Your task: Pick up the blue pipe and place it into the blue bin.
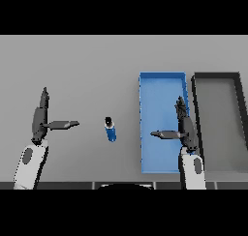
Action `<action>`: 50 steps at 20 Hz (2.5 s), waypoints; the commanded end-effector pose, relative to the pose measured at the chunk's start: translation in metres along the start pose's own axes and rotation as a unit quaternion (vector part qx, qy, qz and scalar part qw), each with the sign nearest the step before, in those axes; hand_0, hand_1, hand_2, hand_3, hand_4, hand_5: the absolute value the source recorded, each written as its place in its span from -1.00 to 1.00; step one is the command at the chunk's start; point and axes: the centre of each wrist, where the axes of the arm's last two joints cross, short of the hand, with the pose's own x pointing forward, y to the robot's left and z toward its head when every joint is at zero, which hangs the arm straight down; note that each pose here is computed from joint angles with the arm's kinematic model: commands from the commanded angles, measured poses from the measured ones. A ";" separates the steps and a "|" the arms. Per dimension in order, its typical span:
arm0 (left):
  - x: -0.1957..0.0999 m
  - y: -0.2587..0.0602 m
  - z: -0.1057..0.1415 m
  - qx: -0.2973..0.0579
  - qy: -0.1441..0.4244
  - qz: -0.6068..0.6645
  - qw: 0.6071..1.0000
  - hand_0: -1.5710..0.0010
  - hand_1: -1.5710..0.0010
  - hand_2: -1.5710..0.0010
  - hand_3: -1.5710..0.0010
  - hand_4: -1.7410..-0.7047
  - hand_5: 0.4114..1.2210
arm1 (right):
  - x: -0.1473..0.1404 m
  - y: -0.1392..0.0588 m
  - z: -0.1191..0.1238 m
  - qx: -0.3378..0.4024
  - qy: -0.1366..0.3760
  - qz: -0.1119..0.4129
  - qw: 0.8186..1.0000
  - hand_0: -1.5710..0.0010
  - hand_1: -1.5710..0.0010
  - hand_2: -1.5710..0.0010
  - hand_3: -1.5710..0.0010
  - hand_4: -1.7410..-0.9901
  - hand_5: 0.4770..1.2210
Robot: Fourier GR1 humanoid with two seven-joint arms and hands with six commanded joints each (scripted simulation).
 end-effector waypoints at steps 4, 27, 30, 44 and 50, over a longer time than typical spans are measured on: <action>0.002 -0.005 -0.003 -0.001 -0.002 0.001 1.000 1.00 1.00 1.00 1.00 0.50 -0.55 | 0.001 -0.004 -0.004 -0.001 0.003 0.001 1.000 1.00 1.00 1.00 1.00 0.43 -0.59; -0.005 -0.035 0.047 -0.371 -0.010 -0.091 0.924 1.00 1.00 1.00 1.00 0.16 -0.89 | 0.015 -0.026 0.020 0.053 -0.056 0.155 0.985 1.00 1.00 1.00 1.00 0.45 -0.62; -0.008 -0.056 0.048 -0.383 -0.013 -0.078 0.920 1.00 1.00 1.00 1.00 0.15 -0.90 | 0.014 -0.026 0.021 0.055 -0.060 0.154 0.985 1.00 1.00 1.00 1.00 0.41 -0.60; -0.022 -0.137 0.025 -0.390 -0.024 -0.071 0.918 1.00 1.00 1.00 1.00 0.31 -0.98 | 0.015 -0.034 0.026 0.046 -0.061 0.157 0.985 1.00 1.00 1.00 1.00 0.40 -0.55; -0.027 -0.157 0.025 -0.393 -0.035 0.003 0.919 0.99 0.80 0.61 0.65 -0.04 -0.50 | 0.014 -0.037 0.024 0.047 -0.058 0.157 0.985 1.00 1.00 1.00 1.00 0.39 -0.52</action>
